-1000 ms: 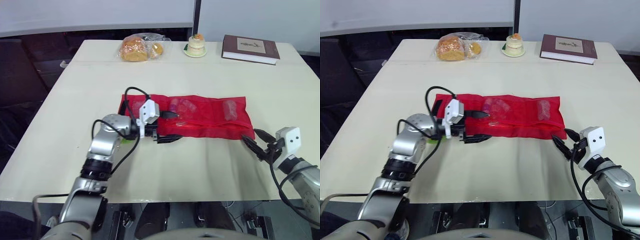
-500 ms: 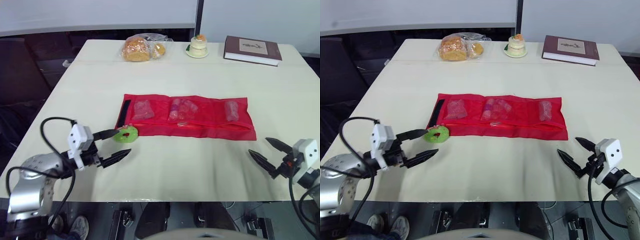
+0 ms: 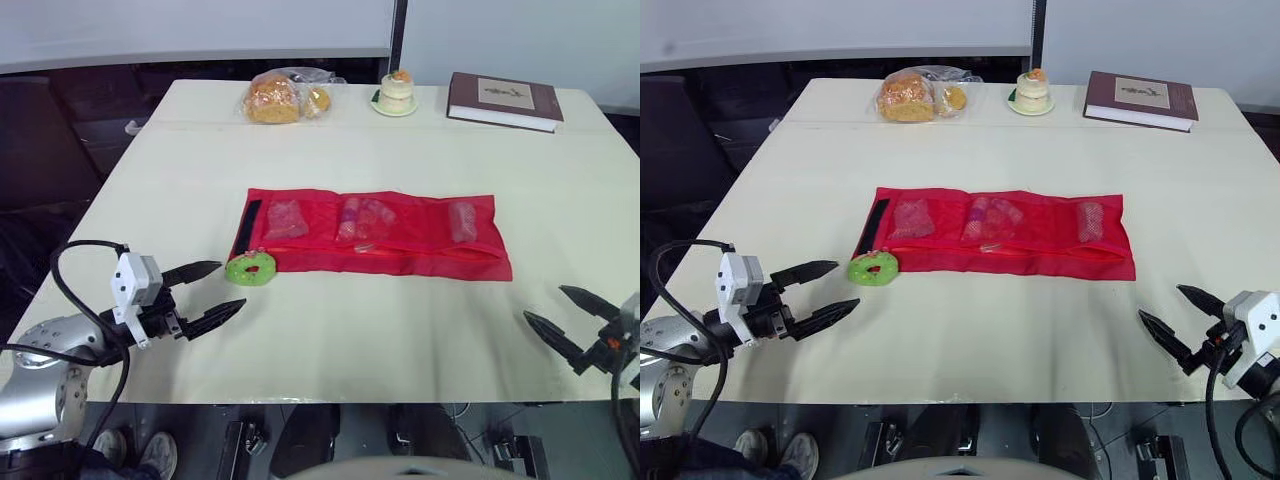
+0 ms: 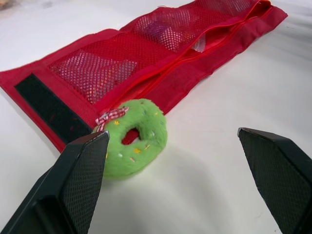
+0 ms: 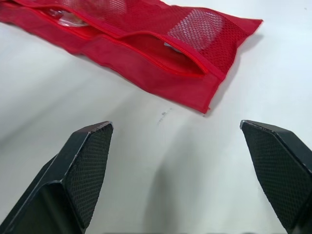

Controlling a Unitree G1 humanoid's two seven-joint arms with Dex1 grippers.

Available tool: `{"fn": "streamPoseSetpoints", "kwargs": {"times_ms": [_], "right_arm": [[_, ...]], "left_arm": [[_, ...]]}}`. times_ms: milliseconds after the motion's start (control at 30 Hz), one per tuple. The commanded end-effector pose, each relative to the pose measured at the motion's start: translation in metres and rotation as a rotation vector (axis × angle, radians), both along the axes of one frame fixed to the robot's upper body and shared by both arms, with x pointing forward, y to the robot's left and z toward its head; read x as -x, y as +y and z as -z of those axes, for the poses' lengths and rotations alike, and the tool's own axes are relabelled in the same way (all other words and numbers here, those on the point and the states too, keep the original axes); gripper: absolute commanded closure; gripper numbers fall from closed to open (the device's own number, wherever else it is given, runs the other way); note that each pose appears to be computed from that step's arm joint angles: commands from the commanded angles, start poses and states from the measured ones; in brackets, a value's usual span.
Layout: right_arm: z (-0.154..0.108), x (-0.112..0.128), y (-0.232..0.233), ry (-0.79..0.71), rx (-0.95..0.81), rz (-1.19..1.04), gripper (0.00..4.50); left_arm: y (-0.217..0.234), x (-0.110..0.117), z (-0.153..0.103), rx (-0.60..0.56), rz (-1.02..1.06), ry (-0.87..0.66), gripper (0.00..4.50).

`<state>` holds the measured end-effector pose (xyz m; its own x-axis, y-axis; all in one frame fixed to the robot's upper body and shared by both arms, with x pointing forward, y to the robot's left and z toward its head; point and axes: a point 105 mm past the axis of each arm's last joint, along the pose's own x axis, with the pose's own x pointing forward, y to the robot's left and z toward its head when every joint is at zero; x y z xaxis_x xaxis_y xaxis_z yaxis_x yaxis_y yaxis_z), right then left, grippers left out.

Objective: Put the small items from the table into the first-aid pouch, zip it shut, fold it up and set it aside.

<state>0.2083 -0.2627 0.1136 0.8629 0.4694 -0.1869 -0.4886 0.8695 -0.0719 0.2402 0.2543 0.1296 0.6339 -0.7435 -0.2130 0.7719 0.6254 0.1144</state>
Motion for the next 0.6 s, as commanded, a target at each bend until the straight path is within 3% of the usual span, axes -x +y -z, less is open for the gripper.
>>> {"fn": "streamPoseSetpoints", "kwargs": {"times_ms": [33, 200, 600], "right_arm": [[0.000, -0.013, 0.006, -0.003, -0.061, 0.038, 0.04], [0.021, -0.039, 0.020, 0.083, -0.130, 0.152, 0.04], [0.031, -0.066, 0.044, 0.120, -0.254, 0.162, 0.04]], "left_arm": [[-0.005, -0.002, -0.018, -0.012, 0.054, -0.038, 0.00], [-0.025, 0.001, -0.039, -0.009, 0.142, -0.083, 0.00], [-0.048, 0.003, -0.053, 0.003, 0.196, -0.109, 0.00]]}}
